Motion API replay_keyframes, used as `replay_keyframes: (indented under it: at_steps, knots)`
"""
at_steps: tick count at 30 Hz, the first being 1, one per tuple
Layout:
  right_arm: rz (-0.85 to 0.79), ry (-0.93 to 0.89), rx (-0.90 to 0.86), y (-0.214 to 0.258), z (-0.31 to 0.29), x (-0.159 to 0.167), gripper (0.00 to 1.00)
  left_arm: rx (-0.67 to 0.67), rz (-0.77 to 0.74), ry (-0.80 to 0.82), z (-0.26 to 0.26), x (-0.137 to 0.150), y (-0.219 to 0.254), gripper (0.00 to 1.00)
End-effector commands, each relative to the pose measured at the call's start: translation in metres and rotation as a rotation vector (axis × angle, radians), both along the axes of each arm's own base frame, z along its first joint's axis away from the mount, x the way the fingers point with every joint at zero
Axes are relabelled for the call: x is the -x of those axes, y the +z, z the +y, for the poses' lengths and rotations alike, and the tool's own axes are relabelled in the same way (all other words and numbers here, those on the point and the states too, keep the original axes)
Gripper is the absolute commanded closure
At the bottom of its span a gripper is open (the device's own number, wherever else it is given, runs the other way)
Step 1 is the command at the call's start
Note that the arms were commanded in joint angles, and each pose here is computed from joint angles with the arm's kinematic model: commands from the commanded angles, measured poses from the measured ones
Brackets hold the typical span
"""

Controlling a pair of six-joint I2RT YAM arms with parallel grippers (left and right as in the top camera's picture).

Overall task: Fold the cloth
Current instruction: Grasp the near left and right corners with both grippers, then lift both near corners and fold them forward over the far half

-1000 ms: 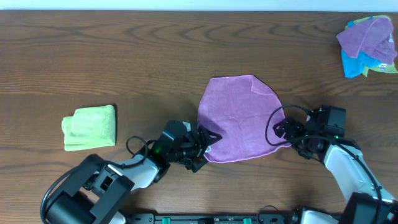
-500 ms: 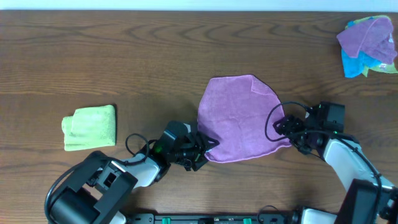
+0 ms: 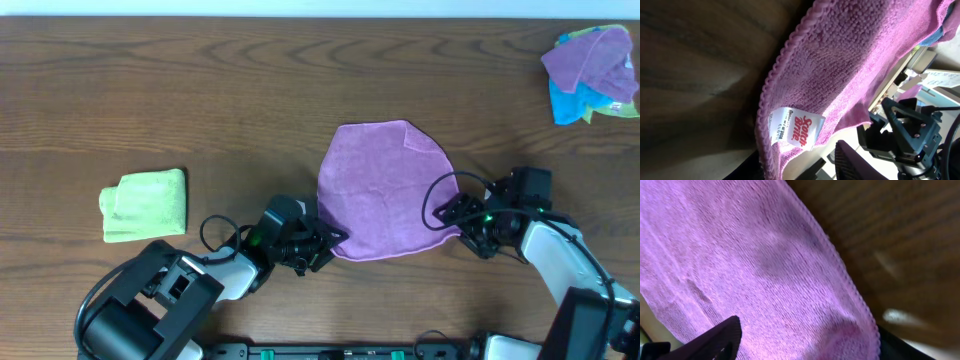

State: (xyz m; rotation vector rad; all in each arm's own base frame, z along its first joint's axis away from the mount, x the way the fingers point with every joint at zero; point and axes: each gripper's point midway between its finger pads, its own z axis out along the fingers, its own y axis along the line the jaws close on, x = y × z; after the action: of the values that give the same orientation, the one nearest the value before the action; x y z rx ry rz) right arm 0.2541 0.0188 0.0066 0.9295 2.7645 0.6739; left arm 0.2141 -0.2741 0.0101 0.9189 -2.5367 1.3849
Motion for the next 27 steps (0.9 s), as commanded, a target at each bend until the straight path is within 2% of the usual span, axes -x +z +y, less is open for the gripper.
replay_keyframes:
  at_steps: [1,3,4,6,7,8,10,11,18,27]
  knots:
    - [0.135,-0.029,0.046,-0.025,-0.008,0.032,0.32,-0.05,0.024,0.001,0.009,0.008,-0.017,0.6]
    - [0.144,-0.033,0.068,-0.025,-0.011,0.035,0.38,-0.049,0.02,-0.005,0.009,0.009,-0.016,0.63]
    - [0.147,-0.034,0.079,-0.025,-0.013,0.035,0.44,-0.049,0.02,-0.005,0.009,0.009,-0.016,0.66]
    - [0.149,-0.035,0.085,-0.025,-0.014,0.036,0.59,-0.05,0.02,-0.004,0.009,0.008,-0.017,0.79]
    - [0.149,-0.035,0.086,-0.025,-0.014,0.036,0.7,-0.05,0.019,-0.003,0.009,0.008,-0.017,0.92]
    - [0.149,-0.035,0.088,-0.025,-0.014,0.036,0.86,-0.051,0.018,-0.002,0.009,0.008,-0.017,0.94]
    - [0.147,-0.036,0.089,-0.025,-0.014,0.036,0.96,-0.053,0.017,0.0,0.009,0.008,-0.017,0.94]
    - [0.147,-0.037,0.092,-0.025,-0.015,0.036,0.99,-0.054,0.017,0.001,0.009,0.007,-0.017,0.94]
    - [0.132,-0.014,0.085,-0.024,-0.013,0.034,0.99,-0.047,-0.001,-0.014,0.012,0.005,-0.016,0.94]
    - [0.073,0.003,0.074,-0.003,-0.006,0.033,0.99,0.045,-0.052,-0.145,0.016,0.008,-0.002,0.94]
